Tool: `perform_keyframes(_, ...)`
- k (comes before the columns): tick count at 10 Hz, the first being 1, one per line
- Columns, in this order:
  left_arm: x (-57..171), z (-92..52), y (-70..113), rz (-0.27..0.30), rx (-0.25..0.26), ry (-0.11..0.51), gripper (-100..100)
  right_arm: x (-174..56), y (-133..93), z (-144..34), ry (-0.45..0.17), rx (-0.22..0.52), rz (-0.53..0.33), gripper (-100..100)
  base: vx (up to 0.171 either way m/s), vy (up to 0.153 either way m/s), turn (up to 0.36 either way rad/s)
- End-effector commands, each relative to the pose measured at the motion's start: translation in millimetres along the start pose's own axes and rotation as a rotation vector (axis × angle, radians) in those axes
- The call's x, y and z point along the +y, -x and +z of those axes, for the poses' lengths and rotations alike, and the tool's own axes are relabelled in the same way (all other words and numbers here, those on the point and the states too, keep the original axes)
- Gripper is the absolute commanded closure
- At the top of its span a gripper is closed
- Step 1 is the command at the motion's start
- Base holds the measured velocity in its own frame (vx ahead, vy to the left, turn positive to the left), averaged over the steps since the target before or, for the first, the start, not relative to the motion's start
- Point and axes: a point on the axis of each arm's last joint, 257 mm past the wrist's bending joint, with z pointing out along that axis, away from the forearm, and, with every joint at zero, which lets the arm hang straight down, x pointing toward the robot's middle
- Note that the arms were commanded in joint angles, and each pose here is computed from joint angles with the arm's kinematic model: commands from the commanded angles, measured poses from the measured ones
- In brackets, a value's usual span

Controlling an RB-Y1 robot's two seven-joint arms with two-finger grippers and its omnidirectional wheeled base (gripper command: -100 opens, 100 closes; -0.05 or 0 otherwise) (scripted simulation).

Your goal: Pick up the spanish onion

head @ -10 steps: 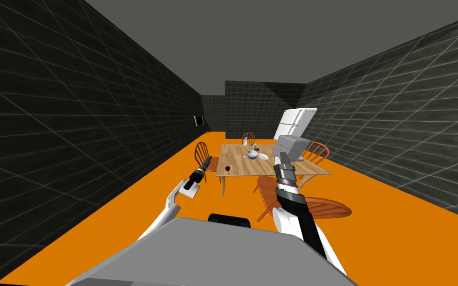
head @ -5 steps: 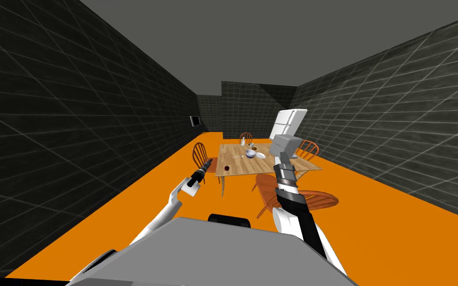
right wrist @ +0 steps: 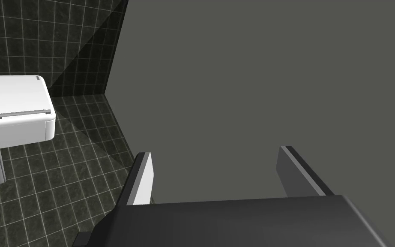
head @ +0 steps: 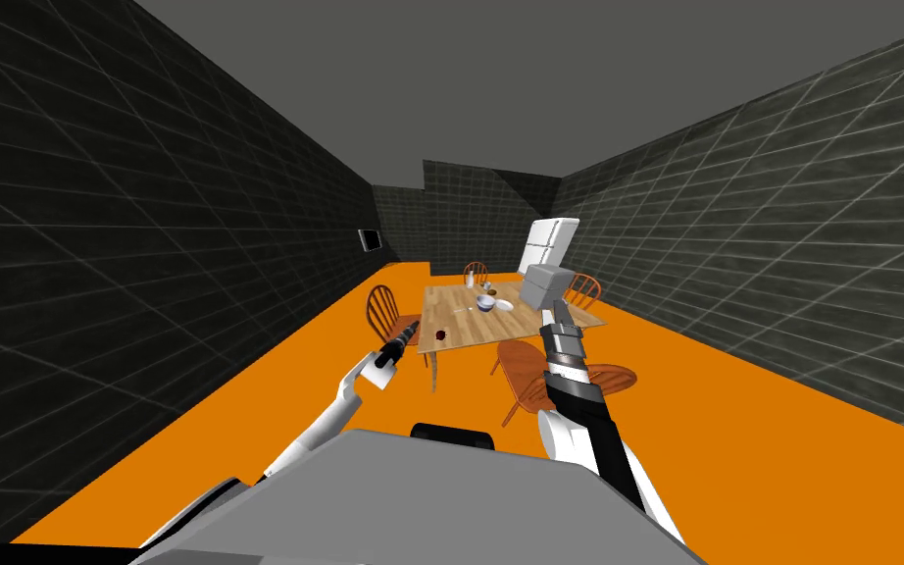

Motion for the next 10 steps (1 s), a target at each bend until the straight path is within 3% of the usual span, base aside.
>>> perform_keyframes(1, 20, 0.6, -7.2, 0.013, 0.016, 0.055, -100, 0, 0, 0.0, 0.000, 0.000, 0.000, 0, 0.069, -0.001, -0.221)
perform_keyframes(6, 75, -4.5, -25.2, 0.053, 0.063, 0.202, -100, 0, 0, 0.0, 0.000, 0.000, 0.000, 0, 0.083, -0.010, -0.221)
perform_keyframes(10, 122, -17.1, -49.0, 0.078, 0.114, 0.325, -100, 0, 0, 0.0, 0.000, 0.000, 0.000, 0, 0.093, -0.035, -0.212)
